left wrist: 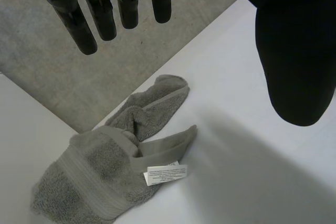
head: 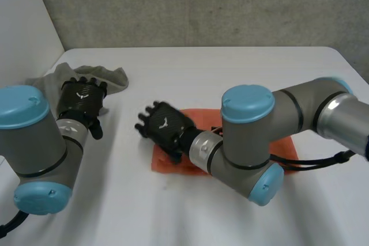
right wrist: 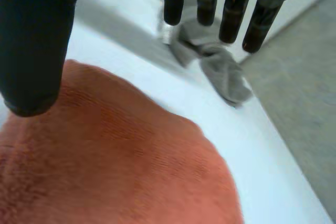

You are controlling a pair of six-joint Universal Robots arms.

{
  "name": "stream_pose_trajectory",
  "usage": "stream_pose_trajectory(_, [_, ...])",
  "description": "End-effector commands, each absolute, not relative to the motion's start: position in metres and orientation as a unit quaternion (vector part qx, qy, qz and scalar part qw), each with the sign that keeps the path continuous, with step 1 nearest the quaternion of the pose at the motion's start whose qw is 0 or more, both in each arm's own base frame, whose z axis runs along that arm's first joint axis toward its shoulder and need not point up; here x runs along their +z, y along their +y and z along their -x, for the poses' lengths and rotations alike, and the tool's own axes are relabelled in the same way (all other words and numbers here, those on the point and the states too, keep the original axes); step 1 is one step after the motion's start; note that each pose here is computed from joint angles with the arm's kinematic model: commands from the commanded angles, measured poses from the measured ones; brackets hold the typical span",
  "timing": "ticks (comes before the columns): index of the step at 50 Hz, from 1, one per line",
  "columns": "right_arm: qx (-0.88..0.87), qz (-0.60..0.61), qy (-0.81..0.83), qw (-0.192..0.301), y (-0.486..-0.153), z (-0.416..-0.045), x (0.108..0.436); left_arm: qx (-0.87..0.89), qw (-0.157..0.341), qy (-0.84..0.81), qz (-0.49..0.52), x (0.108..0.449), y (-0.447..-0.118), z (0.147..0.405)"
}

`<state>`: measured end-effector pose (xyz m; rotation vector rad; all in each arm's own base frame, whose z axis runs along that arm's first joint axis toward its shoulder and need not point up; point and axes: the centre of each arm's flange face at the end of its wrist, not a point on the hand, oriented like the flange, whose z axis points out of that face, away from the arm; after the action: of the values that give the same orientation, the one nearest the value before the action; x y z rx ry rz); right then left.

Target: Fold the laundry.

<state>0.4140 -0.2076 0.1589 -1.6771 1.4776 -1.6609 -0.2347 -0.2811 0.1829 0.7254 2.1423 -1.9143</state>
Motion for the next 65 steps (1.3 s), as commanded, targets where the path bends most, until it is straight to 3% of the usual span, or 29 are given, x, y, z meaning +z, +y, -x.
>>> stream_pose_trajectory(1, [-0.626,0.476,0.598,0.157,-0.242,-0.375,0.215,-0.649,0.085,0.715,-0.247,0.186,-0.280,0.239])
stream_pose_trajectory(3, [-0.624,0.423,0.641,0.146,-0.265,-0.343,0.222,-0.653,0.080,0.710,-0.251,0.189,-0.278,0.243])
stream_pose_trajectory(8, [-0.586,0.358,0.716,0.124,-0.278,-0.286,0.219,-0.667,0.058,0.692,-0.268,0.198,-0.269,0.263])
stream_pose_trajectory(13, [-0.523,0.307,0.791,0.085,-0.285,-0.223,0.181,-0.679,0.039,0.677,-0.282,0.206,-0.261,0.279])
stream_pose_trajectory(17, [-0.505,0.294,0.807,0.079,-0.285,-0.198,0.157,-0.687,0.008,0.659,-0.305,0.212,-0.248,0.298])
stream_pose_trajectory(25, [-0.503,0.295,0.804,0.117,-0.276,-0.189,0.133,-0.695,-0.057,0.648,-0.306,0.220,-0.239,0.321])
stream_pose_trajectory(34, [-0.530,0.295,0.788,0.106,-0.285,-0.187,0.127,-0.688,-0.079,0.660,-0.293,0.216,-0.239,0.324])
stream_pose_trajectory(42, [-0.552,0.294,0.777,0.065,-0.296,-0.179,0.140,-0.681,-0.075,0.667,-0.295,0.212,-0.235,0.321])
stream_pose_trajectory(45, [-0.572,0.311,0.759,0.017,-0.306,-0.176,0.159,-0.674,-0.071,0.673,-0.296,0.212,-0.232,0.316])
stream_pose_trajectory(50, [-0.580,0.377,0.721,-0.014,-0.300,-0.205,0.184,-0.675,-0.067,0.676,-0.290,0.217,-0.231,0.308])
stream_pose_trajectory(56, [-0.610,0.510,0.604,0.054,-0.239,-0.310,0.207,-0.673,-0.051,0.687,-0.269,0.217,-0.241,0.293])
stream_pose_trajectory(59, [-0.603,0.555,0.566,0.090,-0.209,-0.344,0.199,-0.672,-0.041,0.694,-0.255,0.216,-0.245,0.287])
stream_pose_trajectory(65, [-0.563,0.609,0.545,0.127,-0.172,-0.379,0.160,-0.673,-0.015,0.704,-0.228,0.216,-0.252,0.278])
